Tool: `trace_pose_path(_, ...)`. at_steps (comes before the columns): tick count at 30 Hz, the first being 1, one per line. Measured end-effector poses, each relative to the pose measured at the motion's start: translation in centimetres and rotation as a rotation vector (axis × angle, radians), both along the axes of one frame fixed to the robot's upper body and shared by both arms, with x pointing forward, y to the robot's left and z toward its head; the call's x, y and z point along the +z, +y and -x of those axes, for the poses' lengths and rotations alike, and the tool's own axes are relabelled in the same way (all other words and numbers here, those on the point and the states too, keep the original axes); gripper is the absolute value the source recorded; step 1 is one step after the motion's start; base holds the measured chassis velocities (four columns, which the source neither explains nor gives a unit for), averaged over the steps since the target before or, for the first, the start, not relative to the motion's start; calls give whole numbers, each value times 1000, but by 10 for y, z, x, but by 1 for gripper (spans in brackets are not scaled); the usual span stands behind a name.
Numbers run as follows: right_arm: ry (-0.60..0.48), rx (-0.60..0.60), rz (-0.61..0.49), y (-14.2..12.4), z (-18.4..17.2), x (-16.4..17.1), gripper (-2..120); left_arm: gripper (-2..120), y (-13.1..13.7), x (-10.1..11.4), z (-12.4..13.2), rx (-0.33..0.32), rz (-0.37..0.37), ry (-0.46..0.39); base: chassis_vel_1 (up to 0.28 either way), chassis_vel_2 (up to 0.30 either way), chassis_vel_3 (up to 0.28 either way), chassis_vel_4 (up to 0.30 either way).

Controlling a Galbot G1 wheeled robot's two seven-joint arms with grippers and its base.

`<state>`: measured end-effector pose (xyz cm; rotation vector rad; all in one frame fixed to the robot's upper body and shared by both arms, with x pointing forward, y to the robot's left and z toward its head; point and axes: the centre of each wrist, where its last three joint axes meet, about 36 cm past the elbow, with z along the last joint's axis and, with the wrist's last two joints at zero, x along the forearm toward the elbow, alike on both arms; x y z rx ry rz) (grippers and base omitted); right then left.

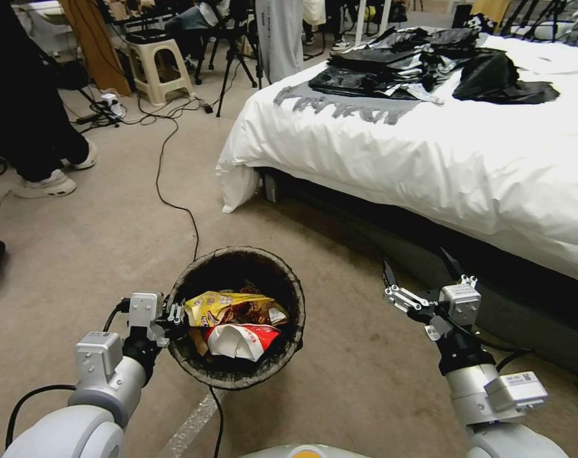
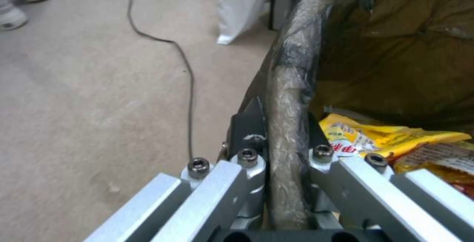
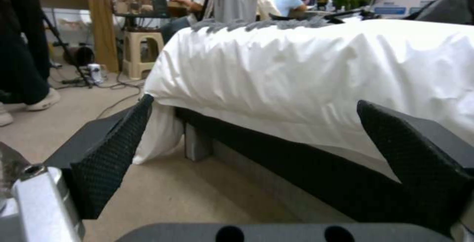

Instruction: Pick up the trash bin, then pick up the garbage from the floor and place it into the trash bin.

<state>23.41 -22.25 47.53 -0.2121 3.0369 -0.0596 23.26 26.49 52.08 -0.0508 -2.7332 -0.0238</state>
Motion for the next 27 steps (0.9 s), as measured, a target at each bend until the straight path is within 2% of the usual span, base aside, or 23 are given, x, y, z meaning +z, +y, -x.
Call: trace_pose_path(27, 60, 5, -19, 7, 1, -10, 100, 1, 0, -1, 2, 27, 23, 2, 42, 40, 43, 46)
